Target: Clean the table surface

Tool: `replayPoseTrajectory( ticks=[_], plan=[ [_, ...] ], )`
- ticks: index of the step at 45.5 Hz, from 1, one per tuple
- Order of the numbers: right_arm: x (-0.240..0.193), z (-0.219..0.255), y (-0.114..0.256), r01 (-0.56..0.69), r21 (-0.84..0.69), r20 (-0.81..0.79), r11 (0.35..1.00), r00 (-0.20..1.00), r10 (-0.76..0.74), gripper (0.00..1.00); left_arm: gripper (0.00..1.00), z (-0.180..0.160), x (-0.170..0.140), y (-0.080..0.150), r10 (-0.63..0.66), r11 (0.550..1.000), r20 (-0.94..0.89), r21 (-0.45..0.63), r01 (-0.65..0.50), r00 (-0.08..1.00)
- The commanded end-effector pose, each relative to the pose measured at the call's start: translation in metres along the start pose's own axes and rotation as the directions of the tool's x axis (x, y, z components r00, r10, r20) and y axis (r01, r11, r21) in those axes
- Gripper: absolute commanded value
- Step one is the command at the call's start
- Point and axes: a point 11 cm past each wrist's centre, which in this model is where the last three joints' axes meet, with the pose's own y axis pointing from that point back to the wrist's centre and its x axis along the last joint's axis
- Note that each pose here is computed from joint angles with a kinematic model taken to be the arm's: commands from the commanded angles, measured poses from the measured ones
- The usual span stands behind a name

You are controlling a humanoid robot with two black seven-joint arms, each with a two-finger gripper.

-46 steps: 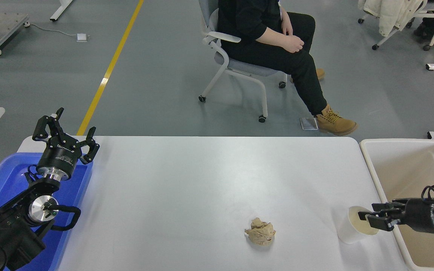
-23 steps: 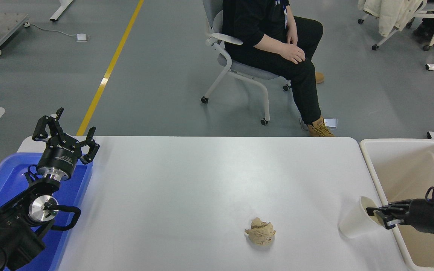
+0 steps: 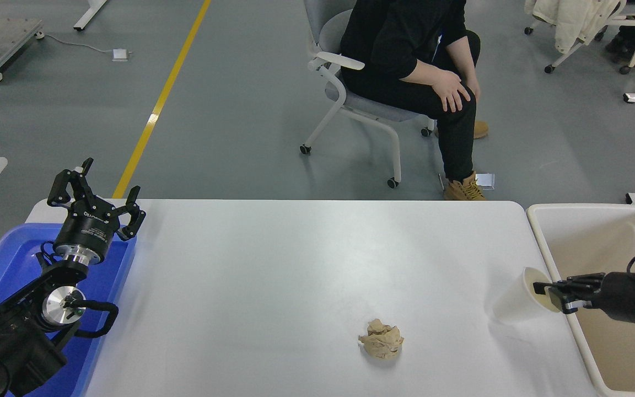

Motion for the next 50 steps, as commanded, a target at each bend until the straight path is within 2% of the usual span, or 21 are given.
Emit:
replayPoseTrajectory(
  ticks=[1,16,25,30,38,50],
  plan=[
    [0.051,-0.002,0.025,-0.132,0.017,0.024,0.991,0.991,0.132,0.00,1.00,0.000,0.000,0.000,0.000,1.000,0.000,0.000,0.000,1.000],
    [0.139,-0.001,0.066,-0.350,0.010,0.189,0.937,0.920,0.342,0.00,1.00,0.000,0.000,0.000,0.000,1.000,-0.001,0.000,0.000,1.000],
    [0.161,0.008,0.086,-0.422,-0.025,0.248,0.906,0.876,0.414,0.00,1.00,0.000,0.000,0.000,0.000,1.000,0.000,0.000,0.000,1.000],
    [0.160,0.025,0.094,-0.444,-0.088,0.269,0.892,0.851,0.451,0.00,1.00,0.000,0.000,0.000,0.000,1.000,-0.001,0.000,0.000,1.000],
    [0.128,0.075,0.115,-0.428,-0.286,0.309,0.857,0.806,0.505,0.00,1.00,0.000,0.000,0.000,0.000,1.000,0.000,0.000,0.000,1.000],
    [0.066,0.133,0.130,-0.291,-0.558,0.303,0.777,0.800,0.518,0.00,1.00,0.000,0.000,0.000,0.000,1.000,0.000,0.000,0.000,1.000]
  ],
)
